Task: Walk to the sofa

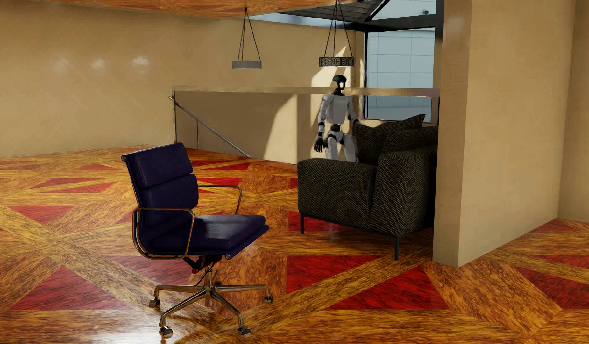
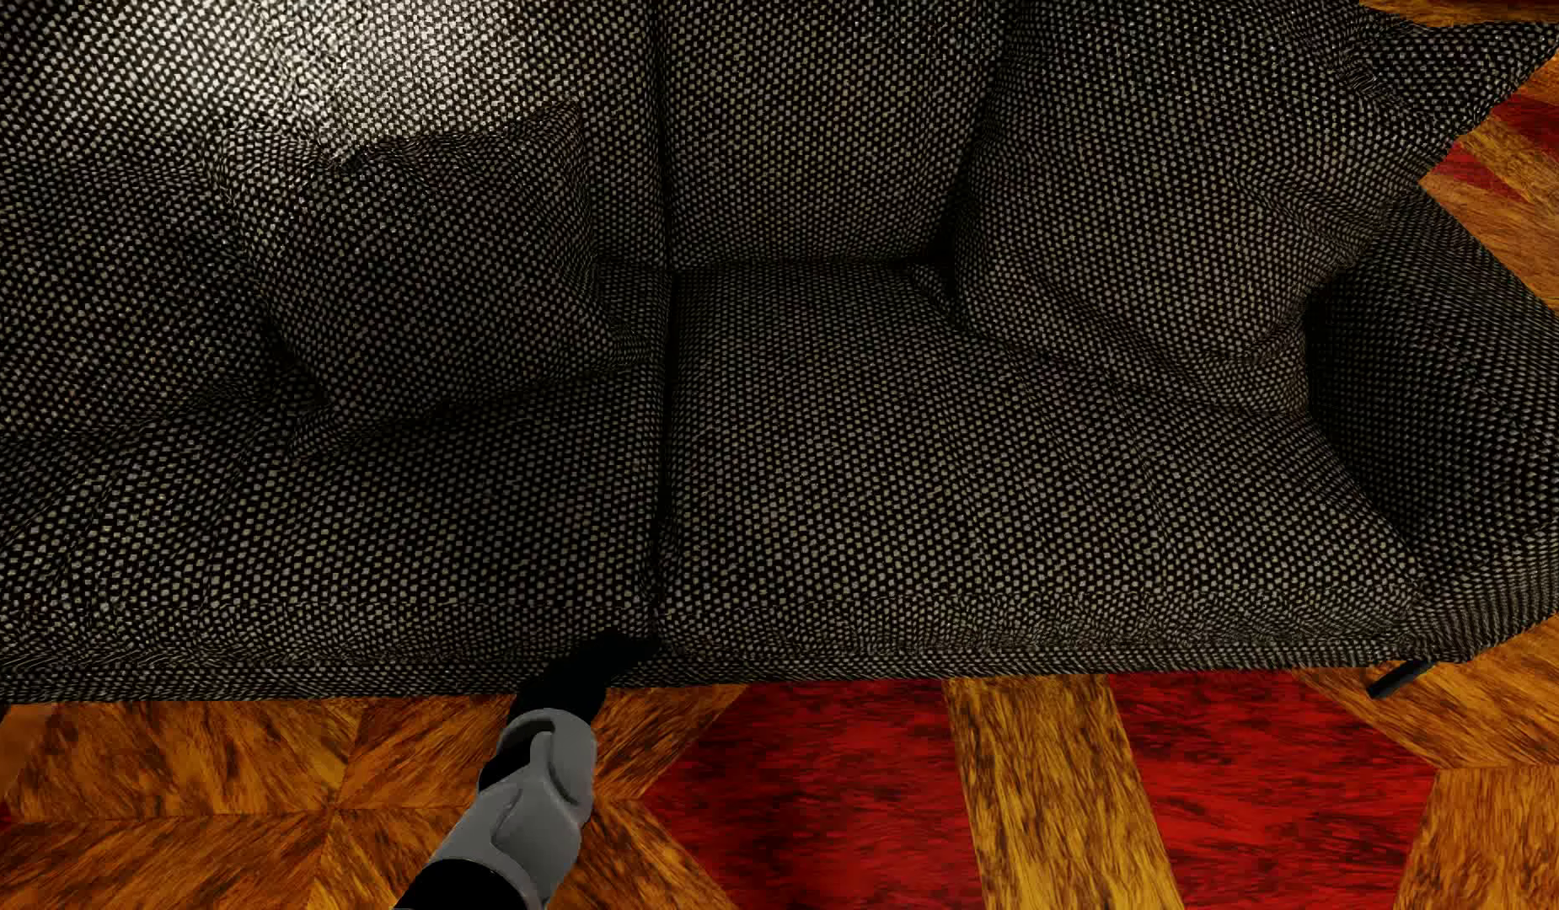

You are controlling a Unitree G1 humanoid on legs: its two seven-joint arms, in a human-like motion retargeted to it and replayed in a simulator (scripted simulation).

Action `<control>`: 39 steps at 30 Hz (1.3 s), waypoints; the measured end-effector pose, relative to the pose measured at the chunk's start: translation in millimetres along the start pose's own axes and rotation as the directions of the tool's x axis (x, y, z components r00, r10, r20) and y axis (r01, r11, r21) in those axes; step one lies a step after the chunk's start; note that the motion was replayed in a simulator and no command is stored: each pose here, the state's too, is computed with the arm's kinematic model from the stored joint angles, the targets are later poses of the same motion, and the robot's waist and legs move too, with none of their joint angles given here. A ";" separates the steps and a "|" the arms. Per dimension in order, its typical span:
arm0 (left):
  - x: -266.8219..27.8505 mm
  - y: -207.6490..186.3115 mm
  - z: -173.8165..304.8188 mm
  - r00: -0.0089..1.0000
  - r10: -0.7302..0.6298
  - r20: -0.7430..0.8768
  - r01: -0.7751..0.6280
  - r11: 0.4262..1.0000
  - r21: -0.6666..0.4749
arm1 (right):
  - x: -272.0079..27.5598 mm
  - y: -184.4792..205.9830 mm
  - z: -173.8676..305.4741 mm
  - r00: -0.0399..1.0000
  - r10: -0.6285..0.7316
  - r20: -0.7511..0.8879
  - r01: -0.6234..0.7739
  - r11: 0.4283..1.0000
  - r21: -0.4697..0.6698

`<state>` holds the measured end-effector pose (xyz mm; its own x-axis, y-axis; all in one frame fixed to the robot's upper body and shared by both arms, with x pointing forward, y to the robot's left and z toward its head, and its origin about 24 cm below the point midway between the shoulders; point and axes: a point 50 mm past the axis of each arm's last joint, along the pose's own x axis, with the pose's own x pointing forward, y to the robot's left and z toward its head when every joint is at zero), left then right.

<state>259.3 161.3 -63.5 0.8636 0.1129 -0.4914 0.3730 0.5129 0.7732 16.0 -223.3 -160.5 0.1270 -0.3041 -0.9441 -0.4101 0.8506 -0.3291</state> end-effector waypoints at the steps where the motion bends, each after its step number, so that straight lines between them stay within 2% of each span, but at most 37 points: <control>1: -3.8 -4.7 -6.9 1.000 0.001 -0.026 -0.002 0.999 -0.039 | 0.6 -8.0 12.4 0.999 -0.023 0.036 0.024 1.000 -0.017; 4: -23.4 -44.1 -41.6 0.976 -0.129 -0.178 0.108 0.986 -0.126 | -5.3 -38.6 60.0 0.964 -0.155 0.216 0.161 0.987 -0.009; 6: -50.3 -85.4 -76.0 0.888 -0.319 -0.331 0.288 0.947 -0.139 | -14.7 -49.8 93.8 0.908 -0.250 0.336 0.240 0.968 0.072; 9: -108.6 -143.3 -116.9 0.633 -0.567 -0.527 0.554 0.808 -0.203 | -27.3 -56.1 125.3 0.842 -0.275 0.464 0.257 0.961 0.103; 10: -128.6 -157.3 -125.4 0.536 -0.629 -0.563 0.597 0.754 -0.274 | -30.5 -54.5 131.8 0.827 -0.265 0.496 0.253 0.963 0.093; 11: -142.9 -166.5 -129.4 0.491 -0.659 -0.569 0.609 0.727 -0.317 | -32.3 -52.8 135.9 0.819 -0.256 0.514 0.248 0.965 0.085; 13: -162.4 -178.0 -132.5 0.475 -0.694 -0.541 0.667 0.685 -0.293 | -29.9 -45.7 132.2 0.836 -0.226 0.500 0.222 0.973 0.069; 15: -169.5 -179.2 -135.3 0.494 -0.690 -0.529 0.633 0.703 -0.326 | -21.8 -35.7 116.2 0.882 -0.195 0.428 0.190 0.980 0.054; 18: -154.8 -167.5 -134.9 0.549 -0.639 -0.539 0.593 0.752 -0.287 | -4.8 -17.0 74.1 0.972 -0.112 0.206 0.099 0.992 0.074; 21: -116.4 -141.4 -123.8 0.658 -0.560 -0.504 0.548 0.815 -0.189 | 2.5 1.5 37.4 1.000 -0.022 0.019 0.019 0.994 0.103; 25: -65.4 -100.2 -89.5 0.844 -0.390 -0.367 0.394 0.917 -0.069 | 1.6 3.9 29.6 0.999 -0.012 0.034 0.008 0.993 0.118; 28: -46.2 -79.2 -66.4 0.916 -0.299 -0.268 0.295 0.954 -0.055 | -0.5 -9.3 44.0 0.991 -0.076 0.110 0.062 0.990 0.126; 31: -39.7 -73.1 -55.1 0.935 -0.281 -0.218 0.285 0.959 -0.017 | -4.8 -28.4 64.8 0.967 -0.157 0.202 0.134 0.983 0.122; 34: -43.5 -82.0 -55.9 0.921 -0.318 -0.226 0.329 0.944 0.008 | -12.7 -47.0 86.6 0.923 -0.234 0.307 0.203 0.970 0.132; 39: -73.2 -119.5 -77.2 0.826 -0.473 -0.307 0.512 0.857 0.055 | -24.5 -60.2 112.9 0.860 -0.294 0.417 0.258 0.956 0.141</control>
<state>125.3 157.4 -150.9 0.4328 0.1115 -0.8946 0.7802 0.4508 0.4336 139.5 -218.6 -119.4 0.6066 -0.3326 -0.7221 -0.2321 0.7947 -0.5609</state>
